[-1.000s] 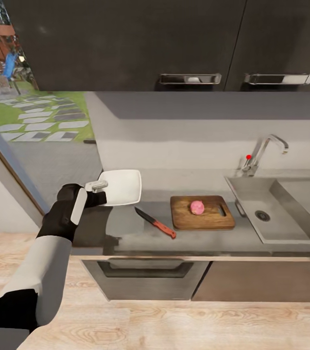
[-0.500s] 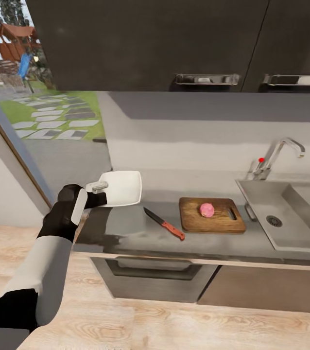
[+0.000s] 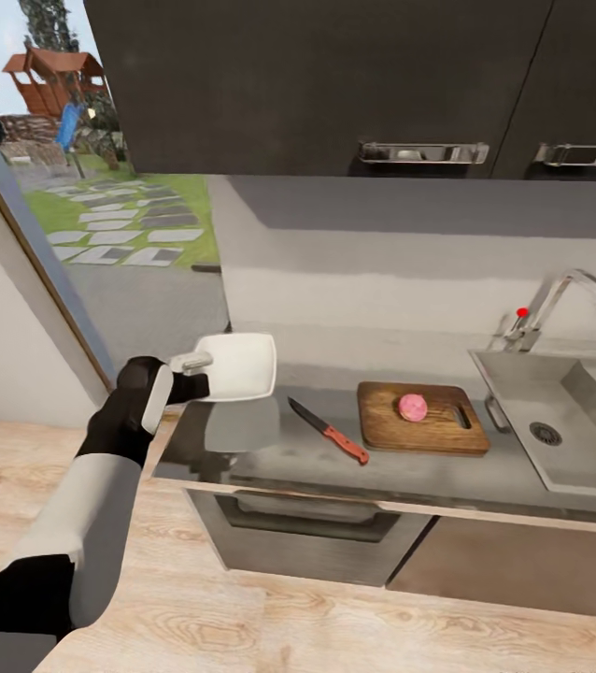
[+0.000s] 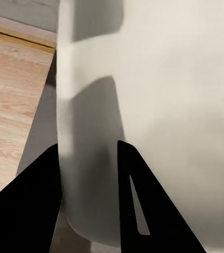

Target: In the kitchen, take the Vidalia onion out of the sink, dice it on the chopping board with the paring knife, put the diced onion into the bowl on the countertop, then place both the paring knife and the chopping board into the sink.

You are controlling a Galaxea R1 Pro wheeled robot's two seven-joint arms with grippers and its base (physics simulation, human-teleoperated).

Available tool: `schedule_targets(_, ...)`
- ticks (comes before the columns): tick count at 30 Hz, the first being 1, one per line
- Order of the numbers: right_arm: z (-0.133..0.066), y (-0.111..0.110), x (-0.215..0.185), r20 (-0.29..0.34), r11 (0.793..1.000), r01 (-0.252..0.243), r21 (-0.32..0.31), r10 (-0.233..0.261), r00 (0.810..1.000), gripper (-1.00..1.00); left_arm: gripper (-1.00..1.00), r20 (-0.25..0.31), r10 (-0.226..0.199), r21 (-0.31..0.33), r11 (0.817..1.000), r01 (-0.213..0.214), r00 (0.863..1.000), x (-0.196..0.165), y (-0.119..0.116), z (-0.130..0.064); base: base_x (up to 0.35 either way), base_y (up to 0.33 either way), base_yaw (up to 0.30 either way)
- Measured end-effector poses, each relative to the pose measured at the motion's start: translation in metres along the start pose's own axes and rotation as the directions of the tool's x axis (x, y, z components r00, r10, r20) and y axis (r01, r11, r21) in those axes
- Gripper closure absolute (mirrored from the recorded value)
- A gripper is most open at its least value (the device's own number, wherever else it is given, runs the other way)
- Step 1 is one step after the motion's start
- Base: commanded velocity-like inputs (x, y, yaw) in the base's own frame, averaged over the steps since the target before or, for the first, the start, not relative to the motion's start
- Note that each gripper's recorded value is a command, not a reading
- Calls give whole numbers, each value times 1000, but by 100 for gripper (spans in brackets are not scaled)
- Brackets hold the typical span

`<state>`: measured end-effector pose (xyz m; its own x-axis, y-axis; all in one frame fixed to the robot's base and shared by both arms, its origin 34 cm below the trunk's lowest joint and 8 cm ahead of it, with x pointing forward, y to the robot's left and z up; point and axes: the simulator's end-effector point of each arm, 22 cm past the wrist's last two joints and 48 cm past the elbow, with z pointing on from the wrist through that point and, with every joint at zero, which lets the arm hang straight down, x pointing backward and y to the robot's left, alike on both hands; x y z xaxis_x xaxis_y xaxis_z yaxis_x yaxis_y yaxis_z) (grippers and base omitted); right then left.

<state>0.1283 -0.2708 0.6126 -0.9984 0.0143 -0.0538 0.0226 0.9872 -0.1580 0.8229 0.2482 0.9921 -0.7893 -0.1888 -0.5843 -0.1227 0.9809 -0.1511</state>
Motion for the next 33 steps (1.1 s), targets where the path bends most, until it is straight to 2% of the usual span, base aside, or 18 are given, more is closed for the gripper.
schedule_targets(9, 0, 0, -1, 3, 1000, 0, 0, 0, 1000, -100, 100, -3, 17, 2, 1000, -17, 1000, 1, -5, 0, 0, 0, -125)
schedule_targets(33, 1, -5, -2, 4, 1000, 3, 6, -3, 1000, -100, 100, -5, 17, -1, 1000, -17, 1000, 1, -2, 0, 0, 0, -3)
